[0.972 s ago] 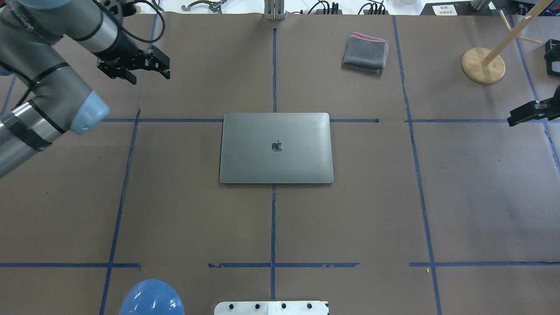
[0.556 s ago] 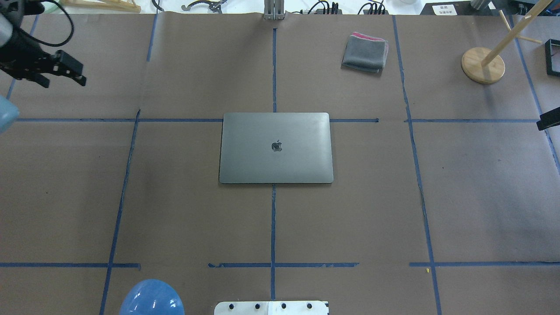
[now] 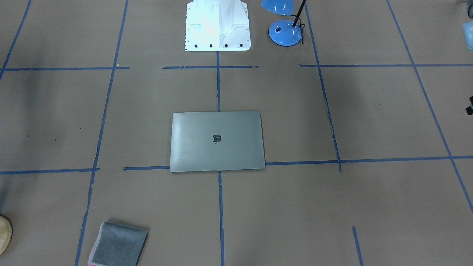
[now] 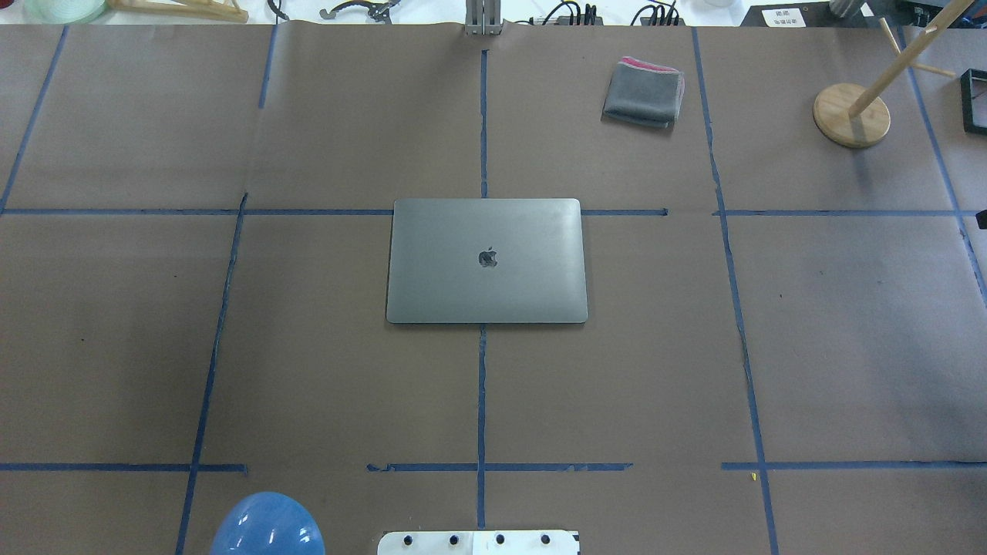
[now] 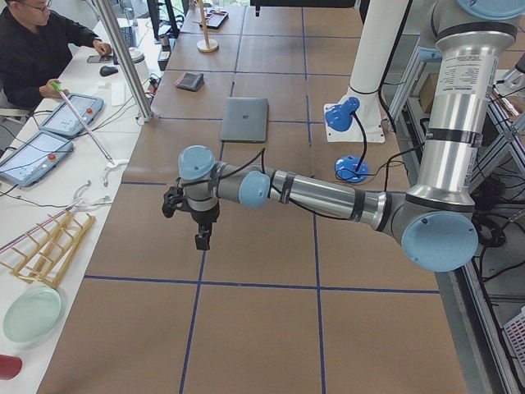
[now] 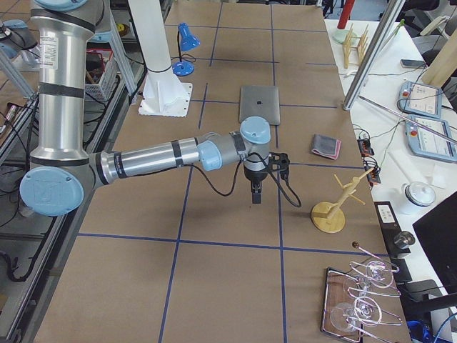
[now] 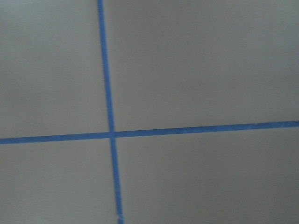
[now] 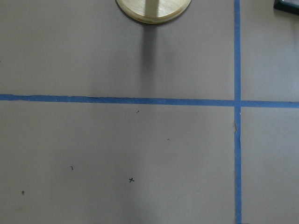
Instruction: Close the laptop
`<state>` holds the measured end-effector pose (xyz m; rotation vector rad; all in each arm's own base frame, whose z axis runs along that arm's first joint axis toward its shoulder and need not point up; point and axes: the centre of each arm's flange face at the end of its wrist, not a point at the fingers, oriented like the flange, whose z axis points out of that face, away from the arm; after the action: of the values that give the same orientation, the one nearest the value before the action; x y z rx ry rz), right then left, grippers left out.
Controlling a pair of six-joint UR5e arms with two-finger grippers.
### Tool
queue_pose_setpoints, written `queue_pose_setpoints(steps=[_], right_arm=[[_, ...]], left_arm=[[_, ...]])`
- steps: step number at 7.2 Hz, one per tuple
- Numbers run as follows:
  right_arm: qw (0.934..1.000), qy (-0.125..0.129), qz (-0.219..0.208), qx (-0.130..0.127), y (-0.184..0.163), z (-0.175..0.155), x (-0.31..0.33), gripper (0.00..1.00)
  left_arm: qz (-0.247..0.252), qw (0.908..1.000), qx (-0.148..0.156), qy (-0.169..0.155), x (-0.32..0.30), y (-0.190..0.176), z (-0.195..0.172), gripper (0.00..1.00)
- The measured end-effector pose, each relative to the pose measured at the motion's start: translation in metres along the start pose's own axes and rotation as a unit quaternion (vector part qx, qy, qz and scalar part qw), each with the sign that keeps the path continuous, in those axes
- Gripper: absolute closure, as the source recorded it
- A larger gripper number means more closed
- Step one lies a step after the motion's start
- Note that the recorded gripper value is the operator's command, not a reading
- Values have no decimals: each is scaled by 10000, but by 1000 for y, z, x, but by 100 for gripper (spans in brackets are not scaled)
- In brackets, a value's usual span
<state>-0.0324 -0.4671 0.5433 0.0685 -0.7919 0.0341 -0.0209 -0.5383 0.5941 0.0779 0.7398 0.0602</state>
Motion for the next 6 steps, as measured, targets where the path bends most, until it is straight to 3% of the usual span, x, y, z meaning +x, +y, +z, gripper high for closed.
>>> queue_pose_setpoints(steps=[2, 4, 6], right_arm=[[9991, -314, -142, -254, 2, -8, 42, 1], [9983, -375, -256, -379, 9, -22, 84, 1], [9982, -359, 68, -481, 22, -21, 122, 1]], left_arm=[[-28, 9998, -207, 78, -47, 18, 13, 0], [-108, 9993, -318, 132, -60, 33, 22, 0], [-153, 9991, -362, 141, -64, 41, 25, 0]])
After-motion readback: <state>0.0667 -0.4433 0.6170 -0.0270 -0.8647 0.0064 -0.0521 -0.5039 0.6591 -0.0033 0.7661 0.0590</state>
